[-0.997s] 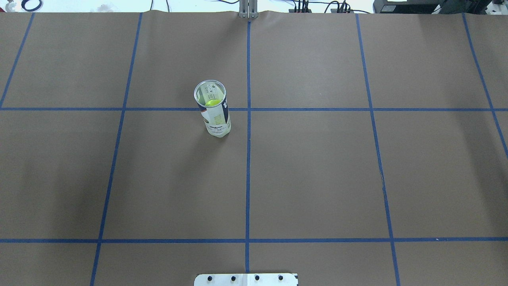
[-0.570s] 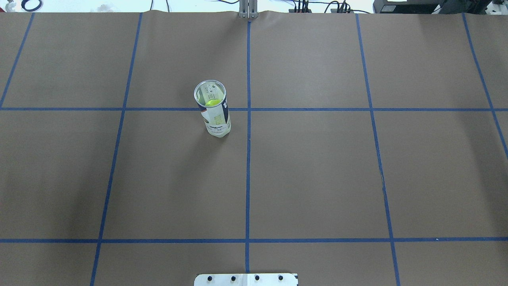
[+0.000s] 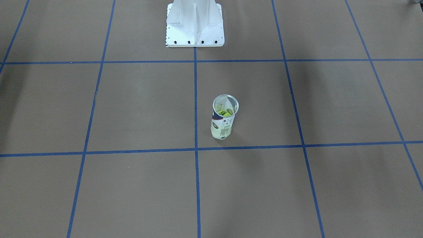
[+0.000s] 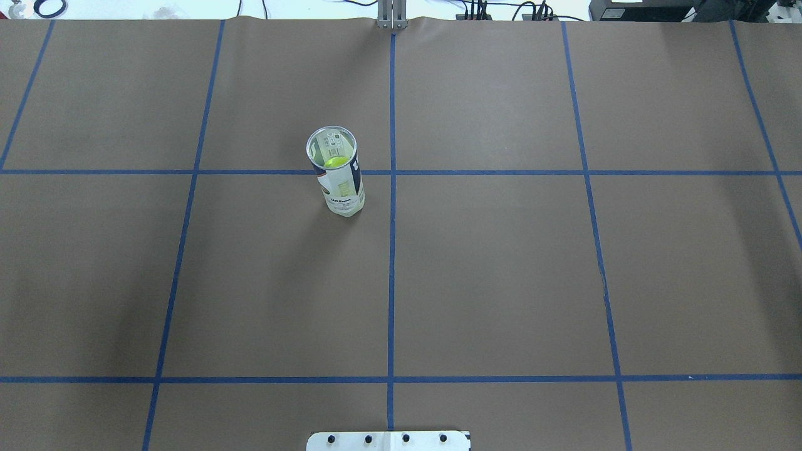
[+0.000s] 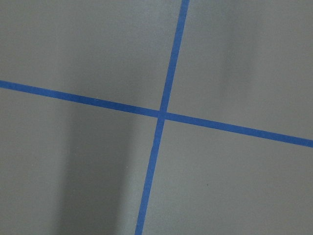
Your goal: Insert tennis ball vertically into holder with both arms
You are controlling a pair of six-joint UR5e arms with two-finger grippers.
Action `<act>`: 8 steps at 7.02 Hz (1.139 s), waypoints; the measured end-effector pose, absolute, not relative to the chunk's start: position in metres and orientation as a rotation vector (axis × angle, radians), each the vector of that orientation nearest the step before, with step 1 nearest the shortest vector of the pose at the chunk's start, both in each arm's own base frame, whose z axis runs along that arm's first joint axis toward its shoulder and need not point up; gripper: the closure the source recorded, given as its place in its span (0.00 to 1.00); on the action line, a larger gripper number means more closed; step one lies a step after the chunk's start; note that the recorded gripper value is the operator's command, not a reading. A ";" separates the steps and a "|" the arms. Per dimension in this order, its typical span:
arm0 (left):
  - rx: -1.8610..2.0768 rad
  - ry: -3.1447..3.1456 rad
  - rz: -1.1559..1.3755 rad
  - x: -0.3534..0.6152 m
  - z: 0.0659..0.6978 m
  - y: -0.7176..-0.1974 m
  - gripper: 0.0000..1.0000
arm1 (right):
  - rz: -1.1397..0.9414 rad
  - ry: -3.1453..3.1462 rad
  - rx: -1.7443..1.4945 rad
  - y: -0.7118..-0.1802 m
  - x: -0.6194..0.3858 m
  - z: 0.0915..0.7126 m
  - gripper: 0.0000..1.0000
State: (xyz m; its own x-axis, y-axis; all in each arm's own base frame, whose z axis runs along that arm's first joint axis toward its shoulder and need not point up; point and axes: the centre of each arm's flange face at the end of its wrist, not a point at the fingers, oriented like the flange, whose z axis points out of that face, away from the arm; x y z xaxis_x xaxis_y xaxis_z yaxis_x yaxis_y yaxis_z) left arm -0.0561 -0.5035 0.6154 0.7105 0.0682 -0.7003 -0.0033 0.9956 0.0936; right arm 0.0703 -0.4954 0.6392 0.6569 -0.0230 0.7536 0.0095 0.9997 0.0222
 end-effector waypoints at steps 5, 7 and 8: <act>0.091 0.779 0.040 -0.055 0.612 -0.504 0.00 | -0.015 -0.776 0.033 -0.480 0.081 0.619 0.01; 0.090 0.780 0.041 -0.055 0.613 -0.503 0.00 | -0.018 -0.779 0.035 -0.478 0.081 0.620 0.01; 0.089 0.780 0.041 -0.055 0.613 -0.503 0.00 | -0.018 -0.780 0.036 -0.478 0.081 0.620 0.01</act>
State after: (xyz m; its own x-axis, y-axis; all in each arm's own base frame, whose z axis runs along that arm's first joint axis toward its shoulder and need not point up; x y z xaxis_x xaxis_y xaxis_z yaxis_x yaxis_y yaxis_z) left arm -0.0545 -0.5031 0.6133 0.7105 0.0701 -0.7002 -0.0040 0.9954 0.0956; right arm 0.0812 -0.4778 0.6198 0.7111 -0.0296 0.7025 0.0028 0.9992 0.0392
